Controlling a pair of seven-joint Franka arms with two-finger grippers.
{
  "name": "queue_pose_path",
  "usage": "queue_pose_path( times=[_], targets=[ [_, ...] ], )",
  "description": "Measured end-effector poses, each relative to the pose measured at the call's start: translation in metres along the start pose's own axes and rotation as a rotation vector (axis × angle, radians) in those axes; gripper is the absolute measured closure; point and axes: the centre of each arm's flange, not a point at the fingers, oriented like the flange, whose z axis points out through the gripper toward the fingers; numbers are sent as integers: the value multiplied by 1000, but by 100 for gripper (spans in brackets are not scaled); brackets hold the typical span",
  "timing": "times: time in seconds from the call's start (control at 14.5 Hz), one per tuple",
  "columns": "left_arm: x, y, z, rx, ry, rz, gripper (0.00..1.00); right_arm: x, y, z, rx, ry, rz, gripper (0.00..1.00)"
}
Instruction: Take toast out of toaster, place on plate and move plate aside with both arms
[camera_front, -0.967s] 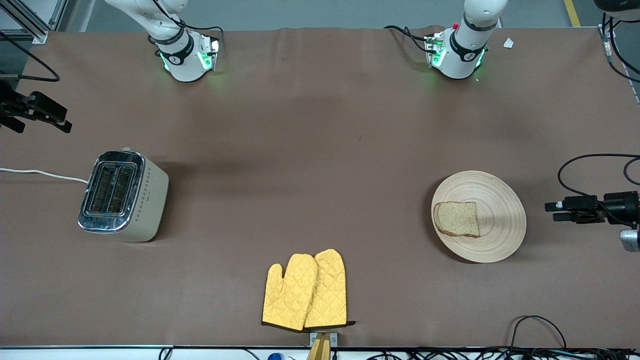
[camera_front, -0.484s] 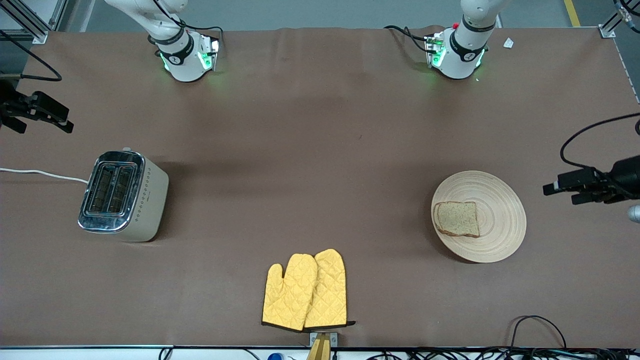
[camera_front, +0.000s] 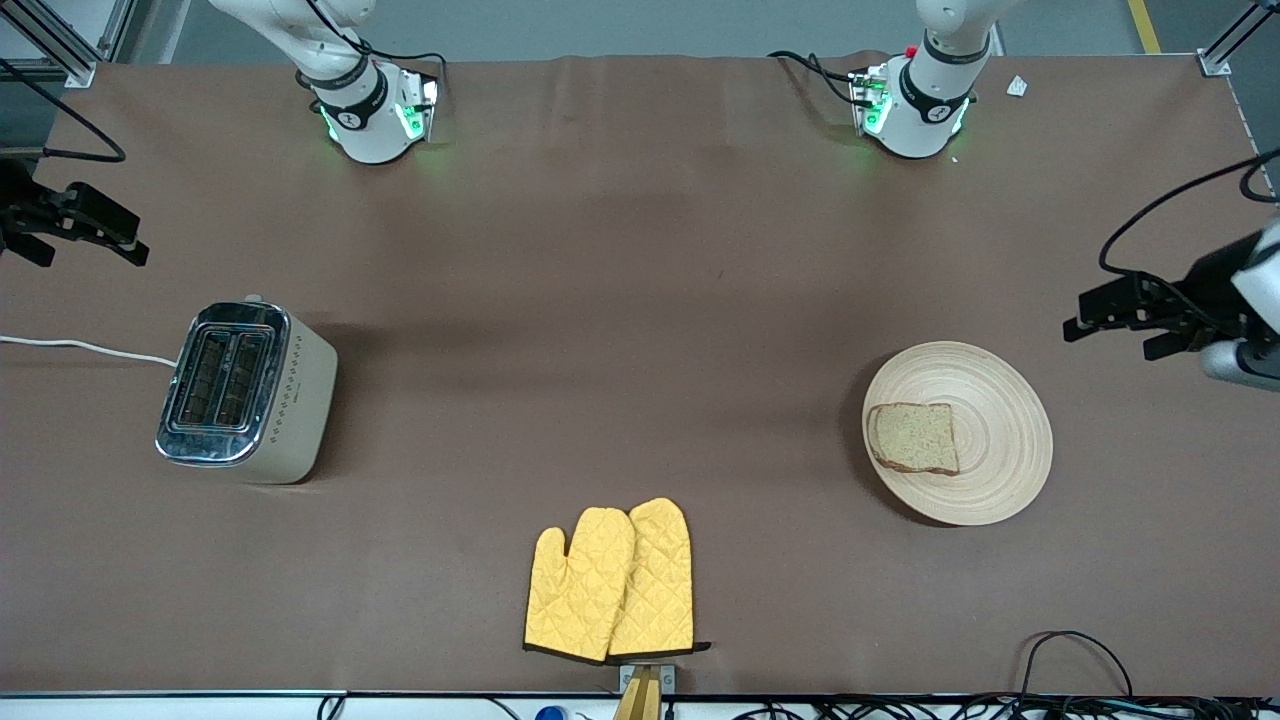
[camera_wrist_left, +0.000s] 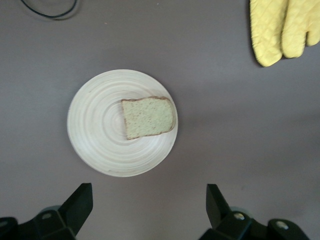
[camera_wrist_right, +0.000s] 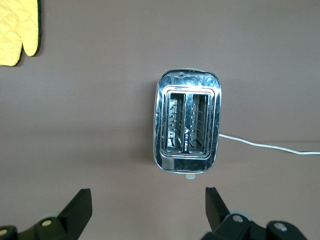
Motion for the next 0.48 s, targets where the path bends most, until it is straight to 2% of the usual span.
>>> queue_pose_path(
  times=[0.21,0.48],
  targets=[
    [-26,25,-27,91,-26,-8,0,0,-6,0,0,0,-11,0],
    [-57,13,-53,136,-68,-56,0,0,-8,0,0,0,-14,0]
  ],
)
